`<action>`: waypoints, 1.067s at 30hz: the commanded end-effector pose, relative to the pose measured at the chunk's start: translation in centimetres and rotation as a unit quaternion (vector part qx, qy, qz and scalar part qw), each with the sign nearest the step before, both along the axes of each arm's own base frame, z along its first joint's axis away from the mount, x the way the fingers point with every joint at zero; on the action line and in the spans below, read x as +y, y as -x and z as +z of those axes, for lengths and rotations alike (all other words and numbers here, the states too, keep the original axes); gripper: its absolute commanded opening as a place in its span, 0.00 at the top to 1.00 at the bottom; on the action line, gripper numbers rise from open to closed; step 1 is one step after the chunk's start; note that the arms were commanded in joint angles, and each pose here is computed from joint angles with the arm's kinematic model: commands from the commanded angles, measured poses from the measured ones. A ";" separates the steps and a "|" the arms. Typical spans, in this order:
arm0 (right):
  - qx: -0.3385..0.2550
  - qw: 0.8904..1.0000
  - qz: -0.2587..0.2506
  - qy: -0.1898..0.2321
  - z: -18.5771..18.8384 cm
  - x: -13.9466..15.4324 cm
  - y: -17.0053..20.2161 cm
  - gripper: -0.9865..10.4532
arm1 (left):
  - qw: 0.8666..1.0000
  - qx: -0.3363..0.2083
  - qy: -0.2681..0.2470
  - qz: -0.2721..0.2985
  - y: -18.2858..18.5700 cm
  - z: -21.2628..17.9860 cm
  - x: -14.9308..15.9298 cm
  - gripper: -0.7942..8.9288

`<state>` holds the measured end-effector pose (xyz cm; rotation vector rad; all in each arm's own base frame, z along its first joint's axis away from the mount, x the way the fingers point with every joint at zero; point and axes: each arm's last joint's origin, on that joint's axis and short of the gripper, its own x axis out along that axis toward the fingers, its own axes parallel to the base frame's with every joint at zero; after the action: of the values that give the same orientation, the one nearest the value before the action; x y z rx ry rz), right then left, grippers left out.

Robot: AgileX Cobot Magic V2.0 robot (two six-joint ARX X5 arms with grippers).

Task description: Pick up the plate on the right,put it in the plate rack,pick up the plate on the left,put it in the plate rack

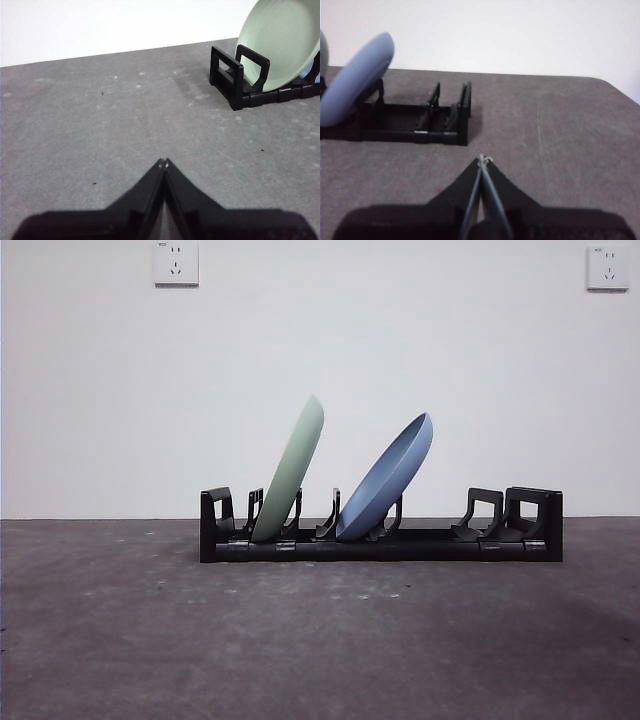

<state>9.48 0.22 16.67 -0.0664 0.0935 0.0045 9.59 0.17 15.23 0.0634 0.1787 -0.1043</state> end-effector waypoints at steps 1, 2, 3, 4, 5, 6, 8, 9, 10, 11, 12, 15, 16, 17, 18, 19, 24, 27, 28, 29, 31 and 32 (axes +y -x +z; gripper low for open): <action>0.024 1.000 -0.010 -0.016 -1.3 0.0 -0.1 0.91 | 1.000 -0.001 0.003 0.002 -0.1 -0.2 0.0 0.92; 0.036 0.999 -0.012 -0.015 -1.6 -0.1 -0.1 0.91 | 1.000 -0.001 0.003 0.002 -0.1 -0.2 0.0 0.92; 0.042 0.999 -0.016 -0.014 -1.7 -0.1 -0.1 0.91 | 1.000 -0.001 0.003 0.002 -0.1 -0.2 0.0 0.92; 0.041 0.999 -0.016 -0.013 -1.7 -0.1 -0.1 0.91 | 1.000 0.000 0.003 0.002 -0.1 -0.3 0.0 0.92; 0.041 0.999 -0.017 -0.011 -1.7 -0.1 -0.1 0.91 | 1.000 0.001 0.003 0.002 -0.1 -0.3 0.0 0.92; 0.041 0.999 -0.017 -0.011 -1.7 -0.1 -0.1 0.91 | 1.000 0.001 0.003 0.002 -0.1 -0.3 0.0 0.92; 0.041 0.999 -0.017 -0.012 -1.7 -0.1 -0.1 0.91 | 1.000 0.003 0.003 0.002 -0.1 -0.3 0.0 0.92; 0.041 0.999 -0.017 -0.013 -1.7 -0.1 -0.1 0.91 | 1.000 0.004 0.003 0.002 -0.1 -0.3 0.0 0.92; 0.041 0.999 -0.015 -0.016 -1.7 -0.1 -0.1 0.91 | 1.000 0.004 0.003 0.002 -0.1 -0.3 0.0 0.92; 0.041 0.999 -0.013 -0.016 -1.7 -0.1 -0.1 0.91 | 1.000 0.004 0.003 0.002 -0.1 -0.3 0.0 0.92; 0.041 0.999 -0.013 -0.016 -1.7 -0.1 -0.1 0.91 | 1.000 0.004 0.003 0.002 -0.1 -0.3 0.0 0.92; 0.041 0.999 -0.013 -0.016 -1.7 -0.1 -0.1 0.91 | 1.000 0.004 0.003 0.002 -0.1 -0.3 0.0 0.92; 0.041 0.999 -0.014 -0.016 -1.7 -0.1 -0.1 0.91 | 1.000 0.004 0.003 0.002 -0.1 -0.3 0.0 0.92; 0.041 0.999 -0.013 -0.015 -1.7 -0.1 -0.1 0.91 | 1.000 0.004 0.003 0.002 -0.1 -0.3 0.0 0.92; 0.041 0.999 -0.013 -0.015 -1.7 -0.1 -0.1 0.91 | 1.000 0.004 0.003 0.002 -0.1 -0.3 0.0 0.92; 0.041 0.999 -0.013 -0.015 -1.7 -0.1 -0.1 0.91 | 1.000 0.004 0.003 0.002 -0.1 -0.3 0.0 0.92; 0.041 0.999 -0.013 -0.015 -1.7 -0.1 -0.1 0.91 | 1.000 0.004 0.003 0.002 -0.1 -0.3 0.0 0.92; 0.041 0.999 -0.013 -0.015 -1.7 -0.1 -0.1 0.91 | 1.000 0.004 0.003 0.002 -0.1 -0.3 0.0 0.92; 0.041 0.999 -0.013 -0.015 -1.7 -0.1 -0.1 0.91 | 1.000 0.004 0.003 0.002 -0.1 -0.3 0.0 0.92; 0.041 0.999 -0.013 -0.015 -1.7 -0.1 -0.1 0.91 | 1.000 0.004 0.003 0.002 -0.1 -0.3 0.0 0.92; 0.041 0.999 -0.013 -0.015 -1.7 -0.1 -0.1 0.91 | 1.000 0.004 0.003 0.002 -0.1 -0.3 0.0 0.92; 0.041 0.999 -0.013 -0.015 -1.7 -0.1 -0.1 0.91 | 1.000 0.004 0.003 0.002 -0.1 -0.3 0.0 0.92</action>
<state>9.54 0.15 15.27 -0.0449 0.1744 -0.0173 9.63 0.17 15.17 0.0625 0.1866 -0.1046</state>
